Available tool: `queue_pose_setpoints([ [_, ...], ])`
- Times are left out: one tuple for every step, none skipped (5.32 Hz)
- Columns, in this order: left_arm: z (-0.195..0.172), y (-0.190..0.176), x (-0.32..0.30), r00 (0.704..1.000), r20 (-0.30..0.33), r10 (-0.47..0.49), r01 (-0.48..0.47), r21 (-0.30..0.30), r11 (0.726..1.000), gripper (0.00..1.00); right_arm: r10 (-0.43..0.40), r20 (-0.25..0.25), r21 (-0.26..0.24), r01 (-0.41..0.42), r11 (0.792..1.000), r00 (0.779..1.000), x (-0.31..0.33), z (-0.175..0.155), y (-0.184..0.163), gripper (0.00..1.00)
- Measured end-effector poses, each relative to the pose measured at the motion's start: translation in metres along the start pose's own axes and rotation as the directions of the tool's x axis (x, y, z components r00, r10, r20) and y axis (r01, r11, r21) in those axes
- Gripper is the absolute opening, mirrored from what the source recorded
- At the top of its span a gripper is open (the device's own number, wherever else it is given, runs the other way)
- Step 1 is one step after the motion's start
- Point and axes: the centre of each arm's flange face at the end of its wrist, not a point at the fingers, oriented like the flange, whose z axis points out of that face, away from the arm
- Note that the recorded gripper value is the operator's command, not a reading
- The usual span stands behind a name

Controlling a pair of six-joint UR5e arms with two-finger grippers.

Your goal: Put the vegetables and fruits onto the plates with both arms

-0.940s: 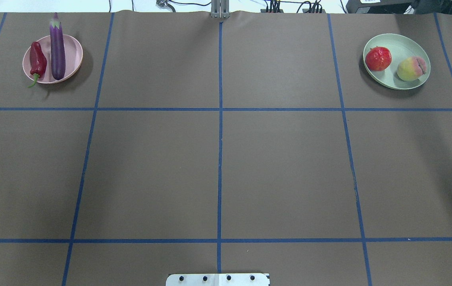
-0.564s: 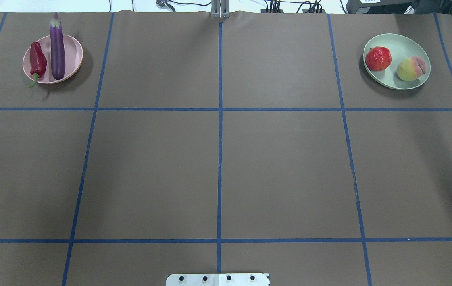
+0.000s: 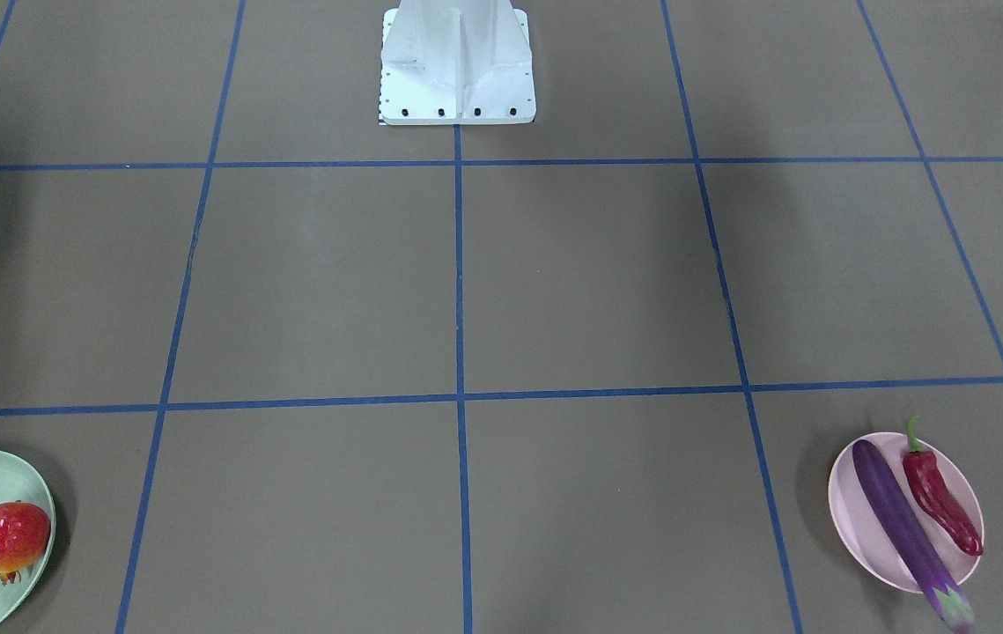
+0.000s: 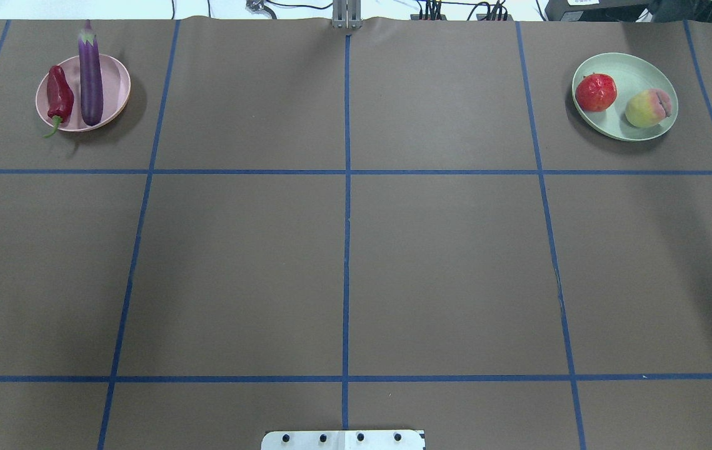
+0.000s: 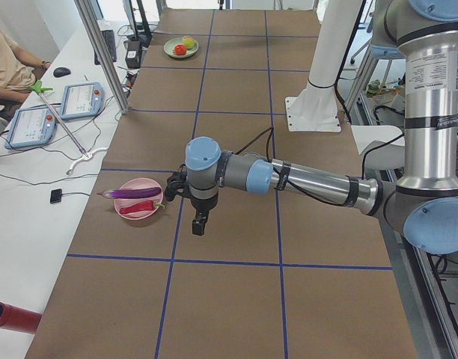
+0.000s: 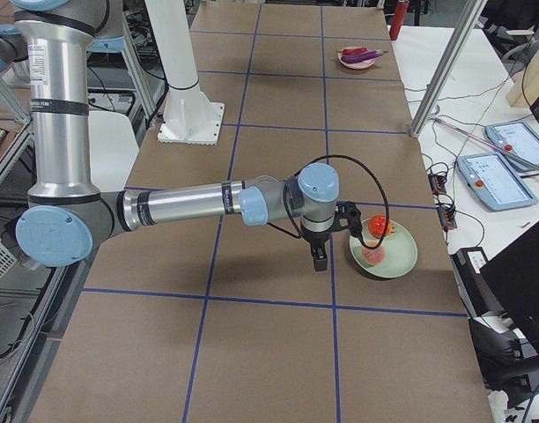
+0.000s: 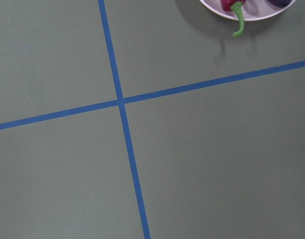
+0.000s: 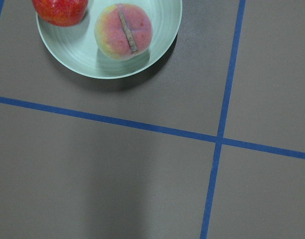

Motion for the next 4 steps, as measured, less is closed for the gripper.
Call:
queue_pose_setpoints([
  [-0.002,-0.002,0.003,1.0,-0.005,0.006,-0.006,0.005,1.0,1.0,-0.003,-0.002,0.002,0.003,1.0,1.0,0.004,0.004,-0.001,1.0],
  [-0.006,-0.004,0.009,1.0,-0.023,0.015,-0.015,0.013,1.0,1.0,-0.011,0.003,0.01,0.011,1.0,1.0,0.005,0.006,-0.002,1.0],
  [-0.007,-0.004,0.013,0.999,-0.049,0.019,-0.018,0.016,1.0,1.0,-0.016,0.013,0.016,0.016,1.0,1.0,0.003,0.005,-0.005,1.0],
  [-0.008,-0.003,0.014,0.998,-0.064,0.018,-0.017,0.018,1.0,1.0,-0.028,0.021,0.028,0.027,0.999,0.999,-0.002,0.001,-0.008,1.0],
])
